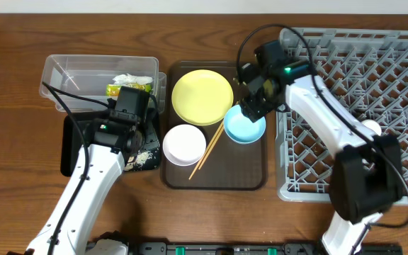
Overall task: Sort waste into correct bins and load items into the dishwasher rack
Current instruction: 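Grasp the light-blue bowl with the right gripper, then place the light-blue bowl into the back of the dishwasher rack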
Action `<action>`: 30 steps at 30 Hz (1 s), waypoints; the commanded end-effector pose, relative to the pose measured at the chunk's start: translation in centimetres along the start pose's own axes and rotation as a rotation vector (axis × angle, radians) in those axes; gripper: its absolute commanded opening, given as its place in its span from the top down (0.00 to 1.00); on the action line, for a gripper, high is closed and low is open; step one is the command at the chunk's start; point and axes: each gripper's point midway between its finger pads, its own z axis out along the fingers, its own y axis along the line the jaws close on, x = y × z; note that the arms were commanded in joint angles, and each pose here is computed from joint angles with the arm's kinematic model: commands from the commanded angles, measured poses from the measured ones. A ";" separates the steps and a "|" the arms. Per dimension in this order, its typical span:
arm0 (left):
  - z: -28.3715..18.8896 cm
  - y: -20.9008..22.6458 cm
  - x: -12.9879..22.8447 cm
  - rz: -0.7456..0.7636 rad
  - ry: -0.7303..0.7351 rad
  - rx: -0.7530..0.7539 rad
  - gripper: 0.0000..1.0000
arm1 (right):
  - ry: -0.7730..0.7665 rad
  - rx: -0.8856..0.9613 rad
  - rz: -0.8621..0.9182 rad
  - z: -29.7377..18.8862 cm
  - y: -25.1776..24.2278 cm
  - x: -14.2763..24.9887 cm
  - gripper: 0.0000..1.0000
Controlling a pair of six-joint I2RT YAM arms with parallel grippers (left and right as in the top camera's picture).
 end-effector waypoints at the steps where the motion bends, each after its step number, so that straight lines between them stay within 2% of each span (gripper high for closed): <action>1: 0.0 0.3 -0.4 -0.011 -0.009 -0.020 0.41 | 0.061 0.051 0.001 1.8 -0.9 0.9 0.35; 4: 0.0 0.3 -0.4 -0.011 -0.009 -0.019 0.41 | 0.087 0.074 0.012 2.6 -1.4 1.4 0.37; 5: 0.0 0.3 -0.4 -0.011 -0.009 -0.019 0.40 | 0.091 0.073 0.015 2.8 -1.4 1.4 0.40; 11: 0.0 0.3 -0.5 -0.011 -0.009 -0.019 0.40 | 0.108 0.070 0.051 3.3 -1.4 1.8 0.77; 21: 0.0 0.3 -0.4 -0.011 -0.009 -0.019 0.40 | 0.173 0.057 0.084 3.1 -1.0 3.4 0.88; 25: 0.0 0.3 -0.4 -0.011 -0.009 -0.019 0.40 | 0.182 0.055 0.085 3.0 -0.9 3.7 0.98; 30: 0.0 0.3 -0.4 -0.011 -0.009 -0.019 0.40 | 0.183 0.056 0.101 3.0 -0.9 3.7 0.99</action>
